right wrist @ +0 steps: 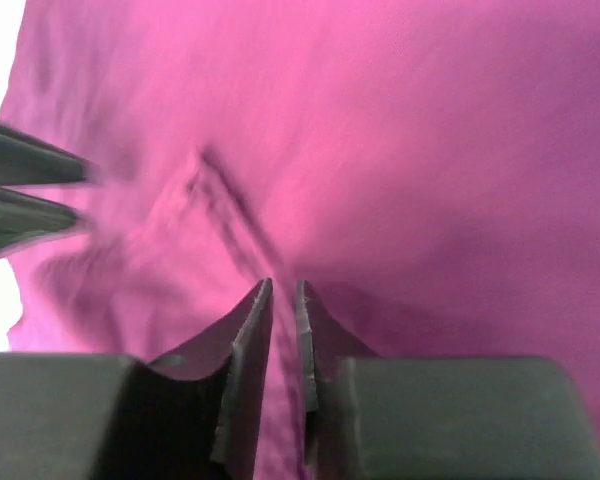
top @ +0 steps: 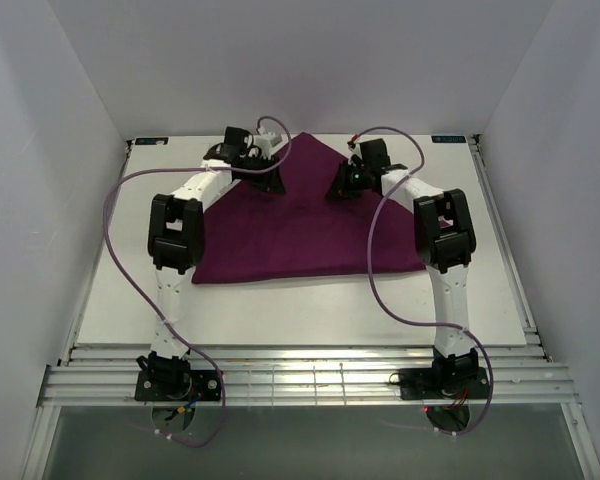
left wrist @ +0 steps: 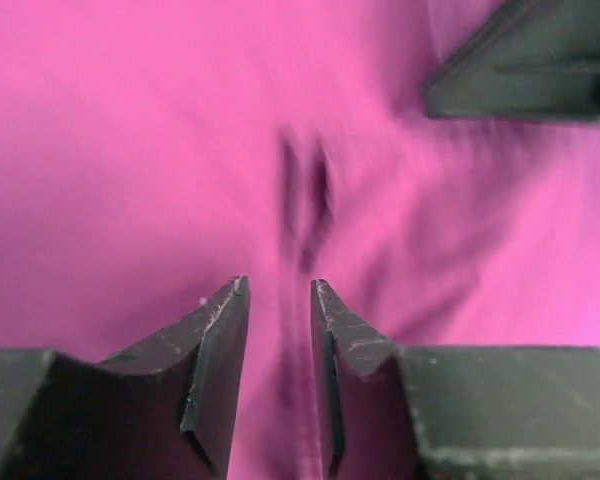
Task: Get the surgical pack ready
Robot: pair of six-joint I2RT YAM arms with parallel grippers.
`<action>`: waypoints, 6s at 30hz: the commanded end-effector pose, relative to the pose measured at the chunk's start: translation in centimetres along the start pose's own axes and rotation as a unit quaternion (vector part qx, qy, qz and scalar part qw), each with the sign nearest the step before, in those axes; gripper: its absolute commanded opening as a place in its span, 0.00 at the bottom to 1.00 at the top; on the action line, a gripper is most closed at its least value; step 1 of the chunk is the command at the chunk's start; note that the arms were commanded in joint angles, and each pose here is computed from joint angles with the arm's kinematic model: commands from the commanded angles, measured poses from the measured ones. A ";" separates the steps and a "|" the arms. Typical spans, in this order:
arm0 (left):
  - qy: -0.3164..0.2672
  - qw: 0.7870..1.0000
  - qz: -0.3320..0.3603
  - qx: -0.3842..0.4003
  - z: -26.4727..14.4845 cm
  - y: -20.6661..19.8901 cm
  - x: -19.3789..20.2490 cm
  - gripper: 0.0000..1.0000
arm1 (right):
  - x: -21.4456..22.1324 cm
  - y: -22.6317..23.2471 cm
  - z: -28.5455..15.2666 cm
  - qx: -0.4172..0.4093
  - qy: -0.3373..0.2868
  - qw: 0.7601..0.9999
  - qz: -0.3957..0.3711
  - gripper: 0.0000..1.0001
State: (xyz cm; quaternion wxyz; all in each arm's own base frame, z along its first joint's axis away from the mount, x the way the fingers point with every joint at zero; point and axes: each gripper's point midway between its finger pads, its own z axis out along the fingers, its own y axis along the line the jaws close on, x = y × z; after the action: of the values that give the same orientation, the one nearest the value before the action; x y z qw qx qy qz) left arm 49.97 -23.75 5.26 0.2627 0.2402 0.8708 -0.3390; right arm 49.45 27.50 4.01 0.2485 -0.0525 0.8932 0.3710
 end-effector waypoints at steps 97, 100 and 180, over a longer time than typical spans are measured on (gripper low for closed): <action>0.082 0.988 -0.039 -0.127 -7.0 -2.0 6.9 0.22 | 5.4 -2.5 -8.8 0.342 0.010 0.938 -0.062 0.08; 0.052 0.987 -0.040 -0.150 -10.1 -1.1 4.3 0.25 | 3.4 -2.6 -11.8 0.369 -0.020 0.927 -0.066 0.08; 0.046 0.999 -0.013 0.026 0.0 -5.3 1.1 0.39 | 5.0 5.7 2.8 -0.052 0.064 0.993 -0.089 0.08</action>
State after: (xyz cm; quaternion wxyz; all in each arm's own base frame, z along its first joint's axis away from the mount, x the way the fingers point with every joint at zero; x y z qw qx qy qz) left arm 45.86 -26.02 4.64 0.1912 0.2414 0.8901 -0.3359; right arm 45.15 33.53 3.14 0.2261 -0.1772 0.8843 0.3681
